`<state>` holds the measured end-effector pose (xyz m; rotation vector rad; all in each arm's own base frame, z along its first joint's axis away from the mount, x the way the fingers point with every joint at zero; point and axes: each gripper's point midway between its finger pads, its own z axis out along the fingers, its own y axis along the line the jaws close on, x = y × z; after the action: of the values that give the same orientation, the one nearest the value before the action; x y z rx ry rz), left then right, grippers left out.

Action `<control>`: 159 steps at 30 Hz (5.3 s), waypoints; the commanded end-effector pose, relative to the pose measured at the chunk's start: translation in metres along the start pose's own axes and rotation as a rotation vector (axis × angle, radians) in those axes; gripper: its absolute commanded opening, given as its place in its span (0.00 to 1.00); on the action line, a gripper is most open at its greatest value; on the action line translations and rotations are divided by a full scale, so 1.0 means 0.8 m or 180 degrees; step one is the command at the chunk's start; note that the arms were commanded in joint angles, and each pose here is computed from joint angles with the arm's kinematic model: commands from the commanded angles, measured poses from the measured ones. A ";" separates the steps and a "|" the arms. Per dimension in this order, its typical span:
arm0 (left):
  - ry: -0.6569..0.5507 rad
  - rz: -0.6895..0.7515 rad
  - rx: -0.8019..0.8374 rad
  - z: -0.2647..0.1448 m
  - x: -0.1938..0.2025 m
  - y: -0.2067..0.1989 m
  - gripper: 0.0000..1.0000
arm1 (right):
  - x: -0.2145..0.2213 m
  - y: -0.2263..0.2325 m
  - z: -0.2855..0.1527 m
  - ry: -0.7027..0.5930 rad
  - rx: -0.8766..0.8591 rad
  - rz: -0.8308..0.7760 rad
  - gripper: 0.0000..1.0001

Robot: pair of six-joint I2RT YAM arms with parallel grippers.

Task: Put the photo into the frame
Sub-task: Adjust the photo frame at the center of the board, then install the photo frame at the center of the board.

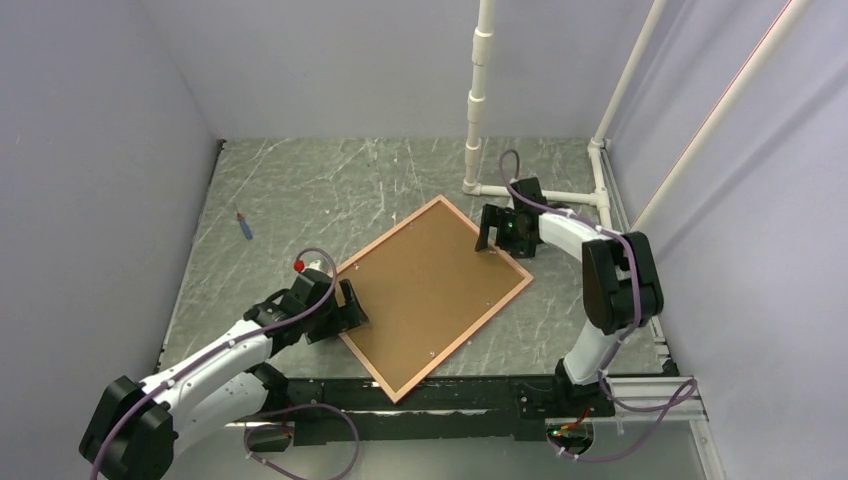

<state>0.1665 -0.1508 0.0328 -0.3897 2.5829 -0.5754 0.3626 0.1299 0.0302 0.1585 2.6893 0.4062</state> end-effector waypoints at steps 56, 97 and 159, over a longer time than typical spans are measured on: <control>0.0092 0.0701 -0.0138 0.051 -0.114 -0.082 0.93 | 0.190 0.003 -0.073 0.0178 -0.0117 0.0420 0.96; 0.0012 0.0671 -0.1008 0.089 -0.191 0.031 0.50 | 0.207 -0.002 -0.058 0.0273 -0.0026 0.0369 1.00; -0.0050 0.0400 -0.0321 0.003 -0.131 0.011 0.87 | 0.158 -0.013 -0.065 -0.0005 0.0581 -0.0239 0.79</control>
<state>0.2522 -0.0998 0.0580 -0.2492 2.6481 -0.3317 0.2182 0.1308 0.0228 0.0958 2.7333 0.0893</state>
